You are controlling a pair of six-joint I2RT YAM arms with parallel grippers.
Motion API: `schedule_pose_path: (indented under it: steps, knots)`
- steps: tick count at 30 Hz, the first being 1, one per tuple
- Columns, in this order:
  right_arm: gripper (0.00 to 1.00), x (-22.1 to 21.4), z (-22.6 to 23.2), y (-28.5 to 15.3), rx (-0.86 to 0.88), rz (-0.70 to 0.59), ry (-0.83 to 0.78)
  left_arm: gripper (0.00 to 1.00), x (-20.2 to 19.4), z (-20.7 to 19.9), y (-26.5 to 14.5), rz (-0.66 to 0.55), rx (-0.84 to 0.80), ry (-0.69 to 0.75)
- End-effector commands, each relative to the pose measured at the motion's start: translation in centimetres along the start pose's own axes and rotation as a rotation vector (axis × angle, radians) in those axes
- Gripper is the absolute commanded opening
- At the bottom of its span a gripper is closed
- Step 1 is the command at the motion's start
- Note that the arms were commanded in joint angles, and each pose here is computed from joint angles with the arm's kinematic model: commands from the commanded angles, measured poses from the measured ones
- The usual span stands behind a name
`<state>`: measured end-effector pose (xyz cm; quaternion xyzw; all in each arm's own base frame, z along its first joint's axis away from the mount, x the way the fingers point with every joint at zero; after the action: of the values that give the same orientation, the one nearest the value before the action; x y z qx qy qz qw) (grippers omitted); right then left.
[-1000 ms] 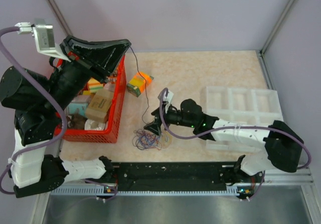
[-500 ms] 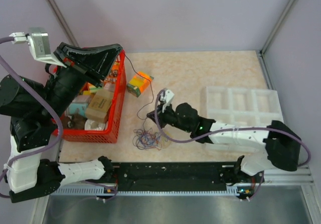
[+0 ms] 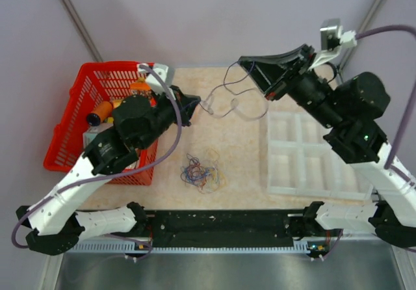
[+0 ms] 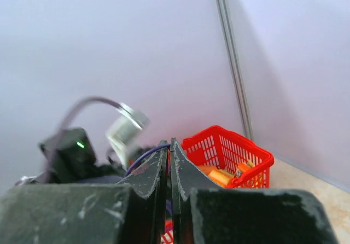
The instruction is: Untangle the cables
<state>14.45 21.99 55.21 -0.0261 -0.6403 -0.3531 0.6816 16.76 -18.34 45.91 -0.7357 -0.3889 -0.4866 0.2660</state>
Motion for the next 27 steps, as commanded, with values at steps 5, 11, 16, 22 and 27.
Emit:
schedule_pose_path:
  steps: [5,11,16,22,27]
  knots:
    - [0.00,-0.7,-0.1,-0.6,0.024,0.199,0.029,0.00,-3.4,-1.4,0.4,0.061,-0.190,-0.212]
    - [0.00,-3.5,-2.3,-3.9,-0.172,0.255,-0.008,0.00,-6.1,-2.3,0.6,0.162,-0.322,-0.276]
    - [0.00,-6.6,-5.3,-7.8,-0.433,0.356,-0.082,0.00,-8.4,-4.0,2.5,0.258,-0.476,-0.338]
    - [0.00,-8.9,-10.5,-12.7,-0.779,0.435,-0.139,0.00,-11.8,-6.5,9.9,0.382,-0.544,-0.396]
    - [0.00,-11.6,-15.3,-15.8,-0.976,0.494,-0.051,0.00,-17.1,-7.0,18.2,0.502,-0.453,-0.322]
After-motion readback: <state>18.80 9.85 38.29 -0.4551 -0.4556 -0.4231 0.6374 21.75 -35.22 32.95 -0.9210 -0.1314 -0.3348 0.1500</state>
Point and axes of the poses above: each gripper's point midway between its finger pads, its own y axis out along the fingers, its own z axis along the line the jaws close on, x = y × z, the point moved 8 cm from there along -y, back along the fingers, and after that the axes turned 6 degrees about -y, right-handed, at the moved point
